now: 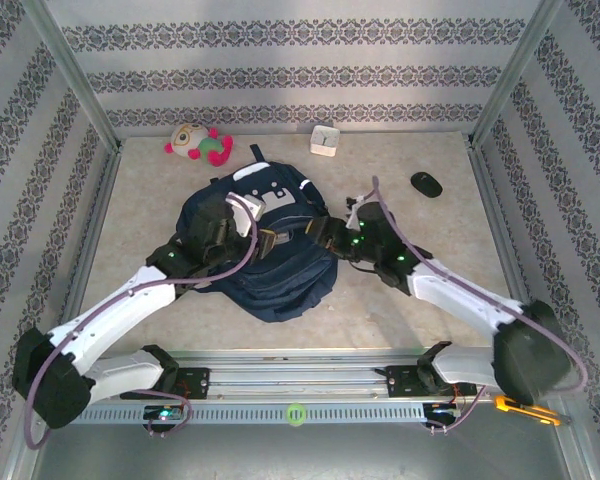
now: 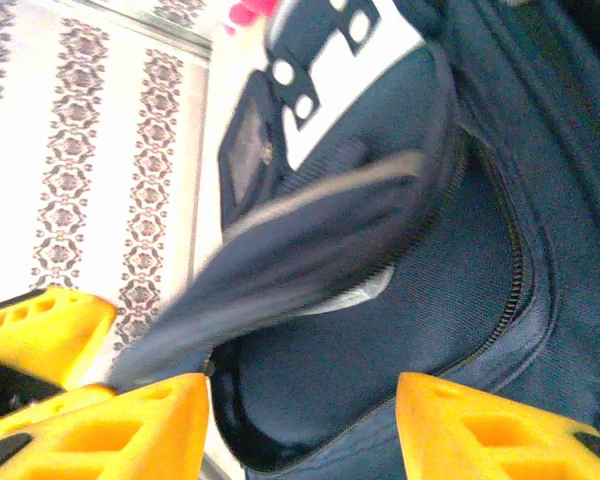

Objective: Pack the student bag

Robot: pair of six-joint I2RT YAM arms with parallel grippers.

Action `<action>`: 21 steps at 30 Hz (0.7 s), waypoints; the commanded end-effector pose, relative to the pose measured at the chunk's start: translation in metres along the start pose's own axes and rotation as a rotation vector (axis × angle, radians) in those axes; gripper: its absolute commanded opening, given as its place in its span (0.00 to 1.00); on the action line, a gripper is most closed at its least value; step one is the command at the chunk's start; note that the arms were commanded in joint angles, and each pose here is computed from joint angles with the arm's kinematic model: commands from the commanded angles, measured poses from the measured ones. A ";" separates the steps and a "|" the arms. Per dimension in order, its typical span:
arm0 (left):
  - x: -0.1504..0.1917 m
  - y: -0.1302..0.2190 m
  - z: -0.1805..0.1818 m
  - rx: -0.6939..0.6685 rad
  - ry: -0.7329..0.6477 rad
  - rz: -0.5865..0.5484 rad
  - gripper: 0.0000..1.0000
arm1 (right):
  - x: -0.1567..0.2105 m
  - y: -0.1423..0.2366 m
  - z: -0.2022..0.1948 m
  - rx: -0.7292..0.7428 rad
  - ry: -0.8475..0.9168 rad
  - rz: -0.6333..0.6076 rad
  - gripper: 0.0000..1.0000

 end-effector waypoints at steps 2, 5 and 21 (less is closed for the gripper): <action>-0.019 0.034 0.020 -0.077 0.170 -0.066 0.59 | -0.002 0.032 0.009 0.062 0.359 -0.056 0.57; -0.006 0.046 0.034 -0.127 0.294 -0.035 0.59 | 0.004 0.038 0.037 0.001 0.688 -0.045 0.58; 0.052 0.042 0.068 -0.221 0.594 0.029 0.56 | 0.104 -0.060 -0.009 -0.153 1.843 0.673 0.63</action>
Point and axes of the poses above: each hand's point on the last joint's axis, 136 mm out from that joint toward the fingers, its own y axis back along the fingers, its own z axis along the line the jaws close on, x = y × z, the point moved 5 cm from there along y, back along the fingers, and after that the axes turned 12 degrees about -y, right-handed, at the moved point
